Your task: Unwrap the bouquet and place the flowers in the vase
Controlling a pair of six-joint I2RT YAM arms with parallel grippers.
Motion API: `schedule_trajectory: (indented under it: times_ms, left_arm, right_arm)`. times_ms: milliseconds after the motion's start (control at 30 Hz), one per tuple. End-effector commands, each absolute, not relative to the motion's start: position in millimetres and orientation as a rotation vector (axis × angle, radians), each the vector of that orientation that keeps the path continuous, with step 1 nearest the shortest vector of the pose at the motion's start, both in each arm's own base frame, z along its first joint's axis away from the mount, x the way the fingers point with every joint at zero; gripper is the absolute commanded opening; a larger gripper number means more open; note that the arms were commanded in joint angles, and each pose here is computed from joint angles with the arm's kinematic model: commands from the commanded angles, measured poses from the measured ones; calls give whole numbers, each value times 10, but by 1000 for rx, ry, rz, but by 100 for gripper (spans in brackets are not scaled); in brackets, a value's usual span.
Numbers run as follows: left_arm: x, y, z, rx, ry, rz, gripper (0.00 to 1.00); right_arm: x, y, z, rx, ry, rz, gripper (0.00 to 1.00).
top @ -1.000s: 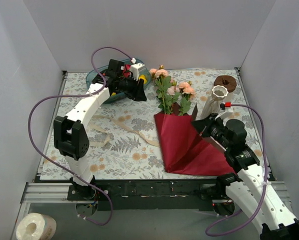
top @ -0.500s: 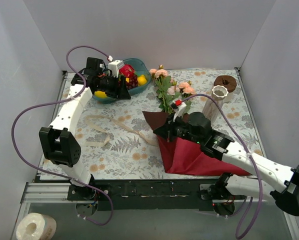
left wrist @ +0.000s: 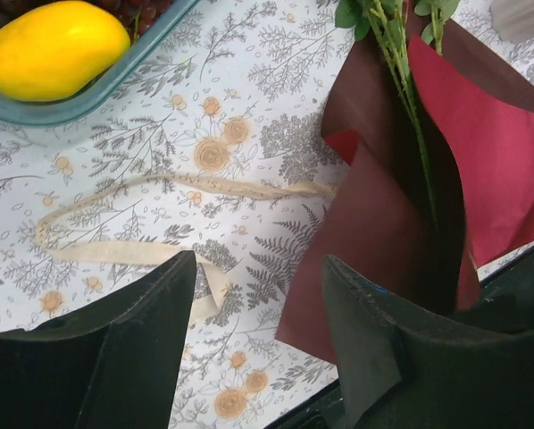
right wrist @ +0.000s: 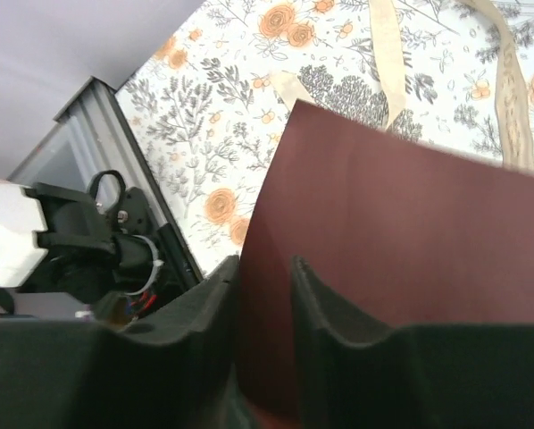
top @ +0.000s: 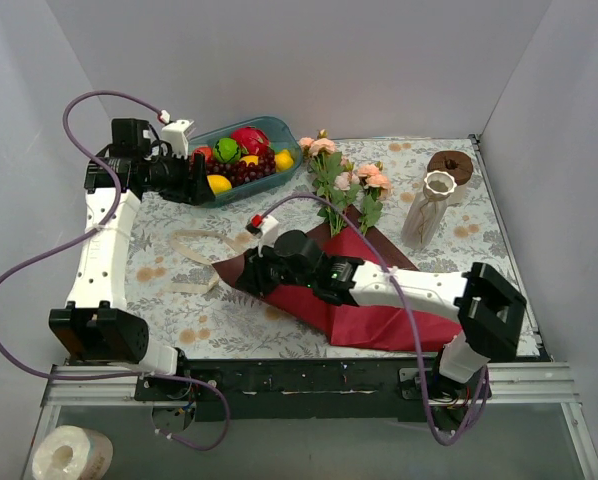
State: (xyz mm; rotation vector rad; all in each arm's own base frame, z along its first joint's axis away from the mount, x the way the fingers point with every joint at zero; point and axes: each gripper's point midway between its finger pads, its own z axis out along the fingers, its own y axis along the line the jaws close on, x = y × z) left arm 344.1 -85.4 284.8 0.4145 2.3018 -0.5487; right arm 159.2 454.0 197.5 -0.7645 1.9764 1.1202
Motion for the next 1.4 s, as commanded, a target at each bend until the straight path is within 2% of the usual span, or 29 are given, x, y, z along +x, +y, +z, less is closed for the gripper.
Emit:
schedule_trajectory:
  times_ms: [0,33,133,200,233,333,400,533,667,900,967,1067,1367]
  left_arm:
    - [3211,-745,2931,478,2324,-489,58]
    - [3230,-645,2933,449,2328,-478,58]
    - [3296,-644,2950,459,2328,-491,59]
    - [3345,-680,2979,456,2328,-522,63]
    - [3392,-701,3077,456,2303,-528,68]
    - [3533,-755,3142,419,2296,-583,71]
    - [3590,-834,3162,419,2285,-651,76]
    - [3482,-1278,3168,563,2263,-860,76]
    - [3122,-2212,2821,869,2298,-1006,77]
    - [3232,-2923,2234,1023,2346,-1160,78]
    - [3280,-3082,1876,1083,2400,-1136,77]
    - [3420,-3172,1475,1100,2461,-1099,75]
    - [3392,-3475,1181,1161,2455,-1150,73]
  right_arm:
    - [1634,4957,2347,-772,1858,1212,46]
    - [1628,4978,2335,-781,1863,1202,57]
    - [1639,4896,2433,-782,1859,1171,74]
    - [1653,4730,2649,-753,1825,1144,81]
    - [1632,4661,2636,-759,1823,1136,87]
    - [1590,4468,2876,-764,1782,1121,91]
    - [1590,4301,3029,-737,1772,1098,92]
    - [1713,3832,3386,-620,1723,989,95]
    - [1733,3163,3820,-499,1650,932,94]
    - [1588,2204,4016,-364,1618,846,89]
    - [1546,2009,3993,-328,1628,832,87]
    - [1500,1853,3955,-283,1627,843,84]
    - [1500,1736,3753,-243,1687,807,81]
